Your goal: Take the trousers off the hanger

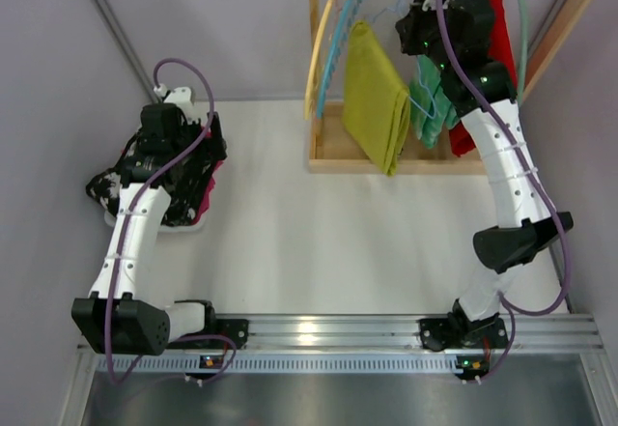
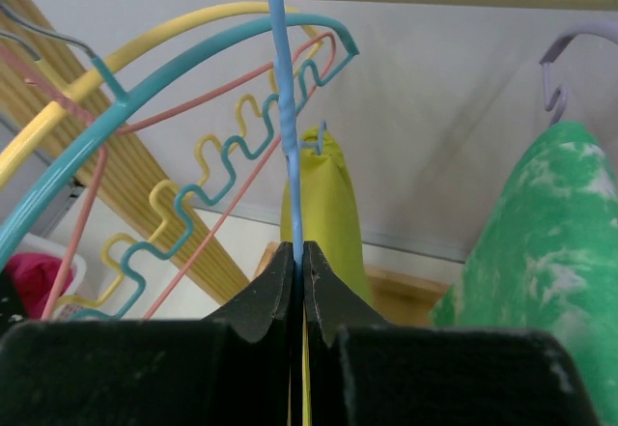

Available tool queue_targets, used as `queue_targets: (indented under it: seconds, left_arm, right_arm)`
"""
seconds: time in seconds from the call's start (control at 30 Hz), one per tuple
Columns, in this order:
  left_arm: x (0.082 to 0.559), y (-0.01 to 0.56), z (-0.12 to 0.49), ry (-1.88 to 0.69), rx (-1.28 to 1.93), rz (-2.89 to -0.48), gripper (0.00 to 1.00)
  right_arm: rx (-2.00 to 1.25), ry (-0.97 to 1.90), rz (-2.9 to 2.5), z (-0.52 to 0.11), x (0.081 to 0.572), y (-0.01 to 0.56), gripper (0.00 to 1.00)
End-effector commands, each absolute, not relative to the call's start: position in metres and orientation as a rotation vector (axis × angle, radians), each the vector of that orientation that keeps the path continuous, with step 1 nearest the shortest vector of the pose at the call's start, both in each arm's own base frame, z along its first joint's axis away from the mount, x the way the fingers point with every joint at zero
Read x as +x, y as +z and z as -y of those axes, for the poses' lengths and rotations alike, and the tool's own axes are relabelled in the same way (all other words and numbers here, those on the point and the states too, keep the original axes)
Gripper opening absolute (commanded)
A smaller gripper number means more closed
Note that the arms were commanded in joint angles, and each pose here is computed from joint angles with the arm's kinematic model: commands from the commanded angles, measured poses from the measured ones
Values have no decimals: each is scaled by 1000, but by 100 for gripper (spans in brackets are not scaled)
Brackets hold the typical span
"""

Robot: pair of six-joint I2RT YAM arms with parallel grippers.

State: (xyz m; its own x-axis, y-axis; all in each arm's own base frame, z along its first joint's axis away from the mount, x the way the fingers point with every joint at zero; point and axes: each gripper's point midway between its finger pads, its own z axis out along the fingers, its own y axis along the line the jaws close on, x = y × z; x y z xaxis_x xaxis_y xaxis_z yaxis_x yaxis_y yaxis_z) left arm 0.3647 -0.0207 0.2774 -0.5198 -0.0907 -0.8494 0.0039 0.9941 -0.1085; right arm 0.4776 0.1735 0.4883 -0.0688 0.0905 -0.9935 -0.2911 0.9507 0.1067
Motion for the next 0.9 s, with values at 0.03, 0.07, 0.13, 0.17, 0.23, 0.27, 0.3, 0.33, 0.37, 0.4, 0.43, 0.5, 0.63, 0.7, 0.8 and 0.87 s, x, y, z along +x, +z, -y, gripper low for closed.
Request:
queue_targets:
  seconds: [0.03,0.07,0.13,0.17,0.23,0.27,0.3,0.33,0.37,0.4,0.43,0.5,0.63,0.7,0.8,0.87]
  left_arm:
    - [372,314,24,-158,-81,-1965,96]
    - [372,314,24,-161,-88,-1957,96]
    - [372,322,24,-169,-92,-1925,98]
    - [372,324,25,-173,-90,-1917,99]
    - [372,332,26,-177,-86,-1887,99]
    - [372,334,26,-178,-80,-1876,99]
    - [370,336,28,-187,-66,-1866,99]
    - [370,346,28,-184,-48,-1830,99]
    - [369,346,29,-186,-39,-1821,99]
    - [367,348,31,-190,-12,-1807,99]
    - [364,360,33,-191,13,-1760,99]
    - [359,361,42,-215,96,-1738,99]
    - [349,375,54,-248,199,-1664,99]
    - [346,377,59,-246,269,-1641,99]
    - [336,383,72,-277,385,-1597,99]
    - [325,387,87,-336,480,-1558,99]
  right_arm:
    - [-153,475,-1214,-174,414,622,0]
    - [-146,471,-1202,-171,412,625,0]
    - [-136,462,-1167,-167,407,636,0]
    - [-110,446,-1161,-161,408,637,0]
    - [-101,460,-1125,-158,399,648,0]
    - [-94,466,-1126,-158,400,646,0]
    - [-92,473,-1099,-155,392,654,0]
    - [-93,484,-1088,-156,388,657,0]
    - [-90,492,-1086,-156,387,657,0]
    - [-87,497,-1072,-153,381,662,0]
    - [-85,500,-1068,-152,378,664,0]
    - [-79,499,-1074,-149,374,664,0]
    - [-73,503,-1117,-146,366,649,0]
    - [-75,512,-1124,-143,354,647,0]
    - [-67,537,-1160,-142,345,638,0]
    - [-51,558,-1192,-142,341,629,0]
